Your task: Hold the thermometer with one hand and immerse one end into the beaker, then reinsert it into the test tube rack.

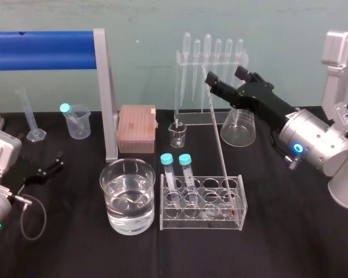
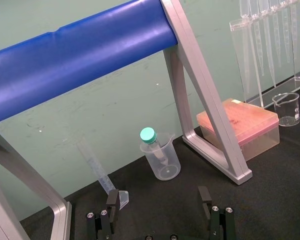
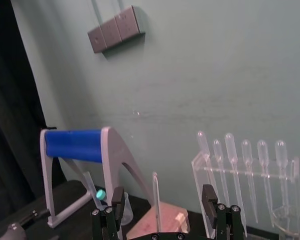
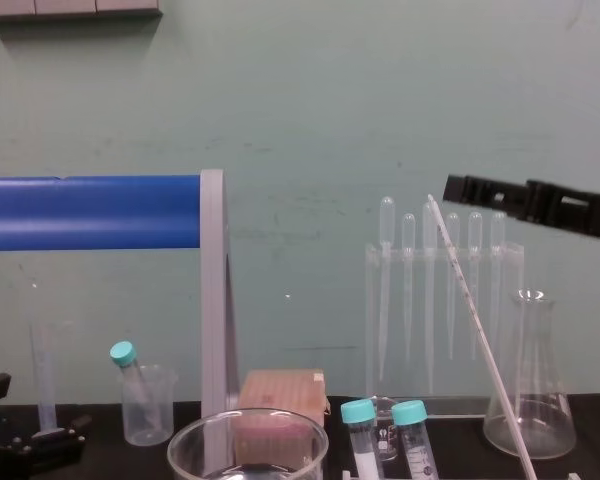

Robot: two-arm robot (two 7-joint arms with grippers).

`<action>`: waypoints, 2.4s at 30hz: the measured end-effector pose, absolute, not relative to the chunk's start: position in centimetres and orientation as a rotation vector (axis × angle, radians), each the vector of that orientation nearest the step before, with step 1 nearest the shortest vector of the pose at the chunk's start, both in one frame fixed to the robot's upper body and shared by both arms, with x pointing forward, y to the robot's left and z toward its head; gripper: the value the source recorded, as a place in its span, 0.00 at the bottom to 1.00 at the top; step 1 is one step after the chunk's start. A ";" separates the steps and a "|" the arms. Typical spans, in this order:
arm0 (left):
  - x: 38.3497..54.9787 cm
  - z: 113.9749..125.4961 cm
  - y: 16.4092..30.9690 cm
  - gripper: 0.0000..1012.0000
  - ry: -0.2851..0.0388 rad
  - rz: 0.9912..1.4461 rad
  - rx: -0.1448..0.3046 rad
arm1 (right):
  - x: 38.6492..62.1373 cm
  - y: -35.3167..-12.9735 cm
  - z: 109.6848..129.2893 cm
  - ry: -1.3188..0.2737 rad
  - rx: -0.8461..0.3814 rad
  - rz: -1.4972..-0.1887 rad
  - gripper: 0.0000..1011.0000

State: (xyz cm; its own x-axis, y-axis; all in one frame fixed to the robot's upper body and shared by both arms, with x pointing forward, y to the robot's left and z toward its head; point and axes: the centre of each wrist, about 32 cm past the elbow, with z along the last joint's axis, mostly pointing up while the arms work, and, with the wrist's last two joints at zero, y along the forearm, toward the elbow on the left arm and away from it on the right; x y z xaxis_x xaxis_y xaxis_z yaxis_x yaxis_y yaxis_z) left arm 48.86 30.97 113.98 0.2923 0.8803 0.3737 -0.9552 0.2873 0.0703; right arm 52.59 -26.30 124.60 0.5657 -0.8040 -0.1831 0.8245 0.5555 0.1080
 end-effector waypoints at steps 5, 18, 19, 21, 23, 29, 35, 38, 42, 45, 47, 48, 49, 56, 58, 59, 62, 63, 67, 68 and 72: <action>48.9 114.0 31.0 1.00 -0.285 1.248 0.304 | 53.6 -26.2 124.0 0.148 0.167 -0.965 0.99; 48.9 114.0 31.0 1.00 -0.285 1.248 0.304 | 54.5 -25.6 123.4 0.205 0.106 -0.925 0.99; 48.9 114.0 31.0 1.00 -0.285 1.248 0.304 | 54.5 -25.5 123.4 0.206 0.103 -0.924 0.99; 48.9 114.0 31.0 1.00 -0.285 1.248 0.304 | 54.6 -25.4 123.4 0.207 0.091 -0.920 0.99; 48.9 114.0 31.0 1.00 -0.285 1.248 0.304 | 54.6 -25.3 123.4 0.204 0.079 -0.916 0.99; 48.9 114.0 31.0 1.00 -0.285 1.248 0.304 | 54.8 -25.3 123.6 0.190 0.048 -0.912 0.99; 48.9 114.0 31.0 1.00 -0.285 1.248 0.304 | 54.9 -25.2 123.6 0.182 0.029 -0.907 0.99; 48.9 114.0 31.0 1.00 -0.285 1.248 0.304 | 54.9 -25.3 123.6 0.182 0.024 -0.907 0.99; 48.9 114.0 31.0 1.00 -0.285 1.248 0.304 | 55.0 -25.3 123.5 0.186 0.019 -0.907 0.99; 48.9 114.0 31.0 1.00 -0.285 1.248 0.304 | 55.1 -25.2 123.5 0.189 0.017 -0.905 0.99; 48.9 114.0 31.0 1.00 -0.285 1.248 0.304 | 55.1 -25.2 123.4 0.192 0.015 -0.903 0.99; 48.9 114.0 31.0 1.00 -0.285 1.248 0.305 | 55.1 -25.2 123.4 0.193 0.014 -0.903 0.99; 48.9 114.0 31.0 1.00 -0.285 1.248 0.305 | 55.1 -25.2 123.4 0.194 0.014 -0.903 0.99; 48.9 114.0 31.0 1.00 -0.285 1.248 0.304 | 55.1 -25.1 123.4 0.198 0.014 -0.901 0.99; 48.9 114.0 31.0 1.00 -0.285 1.248 0.304 | 55.1 -25.1 123.4 0.198 0.014 -0.901 0.99; 48.9 114.0 31.0 1.00 -0.285 1.248 0.305 | 55.1 -25.1 123.4 0.198 0.014 -0.902 0.99; 48.9 114.0 31.0 1.00 -0.285 1.248 0.304 | 55.1 -25.1 123.4 0.197 0.014 -0.901 0.99; 48.9 114.0 31.0 1.00 -0.285 1.248 0.304 | 55.1 -25.1 123.4 0.197 0.015 -0.902 0.99; 48.9 114.0 31.0 1.00 -0.285 1.248 0.305 | 55.1 -25.1 123.4 0.197 0.015 -0.902 0.99; 48.9 114.0 31.0 1.00 -0.285 1.248 0.304 | 55.1 -25.1 123.4 0.197 0.015 -0.902 0.99; 48.9 114.0 31.0 1.00 -0.285 1.248 0.304 | 55.1 -25.1 123.4 0.196 0.015 -0.902 0.99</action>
State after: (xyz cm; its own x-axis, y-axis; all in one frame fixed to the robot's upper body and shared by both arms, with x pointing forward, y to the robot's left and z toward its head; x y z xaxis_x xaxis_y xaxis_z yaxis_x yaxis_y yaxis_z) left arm 48.86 30.97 113.98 0.2923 0.8803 0.3738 -0.9552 0.2873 0.0703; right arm 55.11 -25.09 123.40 0.6032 -0.7780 -0.1760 0.7808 0.6210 -0.0692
